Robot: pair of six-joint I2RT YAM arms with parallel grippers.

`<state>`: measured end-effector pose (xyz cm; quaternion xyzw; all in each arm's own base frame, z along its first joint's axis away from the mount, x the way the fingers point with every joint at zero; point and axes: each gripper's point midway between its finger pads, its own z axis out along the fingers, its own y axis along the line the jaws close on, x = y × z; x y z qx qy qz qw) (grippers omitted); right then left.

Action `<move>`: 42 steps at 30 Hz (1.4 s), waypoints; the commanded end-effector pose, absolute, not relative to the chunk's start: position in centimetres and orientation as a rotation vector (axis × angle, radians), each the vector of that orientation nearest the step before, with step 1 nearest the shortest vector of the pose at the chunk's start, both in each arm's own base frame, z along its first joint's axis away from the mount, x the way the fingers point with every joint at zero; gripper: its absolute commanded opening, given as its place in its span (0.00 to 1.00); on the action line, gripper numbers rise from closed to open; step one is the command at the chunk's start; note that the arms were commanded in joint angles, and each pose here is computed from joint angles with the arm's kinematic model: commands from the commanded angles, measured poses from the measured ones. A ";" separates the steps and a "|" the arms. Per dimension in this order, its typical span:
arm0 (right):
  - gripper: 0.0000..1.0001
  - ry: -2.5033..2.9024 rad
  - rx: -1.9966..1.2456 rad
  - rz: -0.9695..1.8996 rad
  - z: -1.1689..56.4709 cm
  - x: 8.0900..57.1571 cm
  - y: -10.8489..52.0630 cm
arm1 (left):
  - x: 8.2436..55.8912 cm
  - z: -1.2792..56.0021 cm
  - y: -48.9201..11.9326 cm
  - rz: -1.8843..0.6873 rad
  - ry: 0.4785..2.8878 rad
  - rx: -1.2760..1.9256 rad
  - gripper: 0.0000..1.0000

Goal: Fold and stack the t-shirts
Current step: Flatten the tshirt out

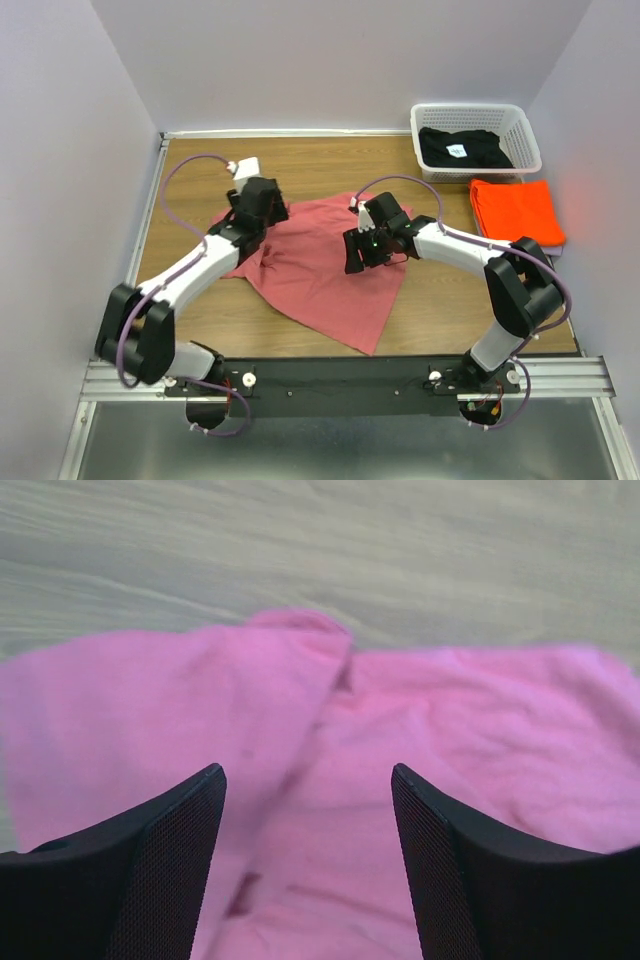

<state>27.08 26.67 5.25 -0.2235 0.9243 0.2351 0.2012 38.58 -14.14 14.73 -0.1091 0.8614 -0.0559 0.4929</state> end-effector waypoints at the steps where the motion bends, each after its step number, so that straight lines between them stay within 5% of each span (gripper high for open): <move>1: 0.65 2.588 -0.651 0.697 5.5 26.1 27.0 | 37.1 15.3 -8.5 -0.082 2.028 -0.486 0.75; 14: 0.64 2.675 -0.438 0.566 3.7 26.3 25.0 | 37.6 9.9 1.3 -0.006 2.128 -0.697 0.72; 26: 0.62 2.718 -0.234 0.412 1.6 27.8 21.4 | 36.9 3.8 0.4 -0.073 2.278 -0.761 0.73; 42: 0.60 2.642 0.204 0.573 -1.1 38.9 18.2 | 34.1 2.0 1.0 -0.016 2.307 -0.871 0.64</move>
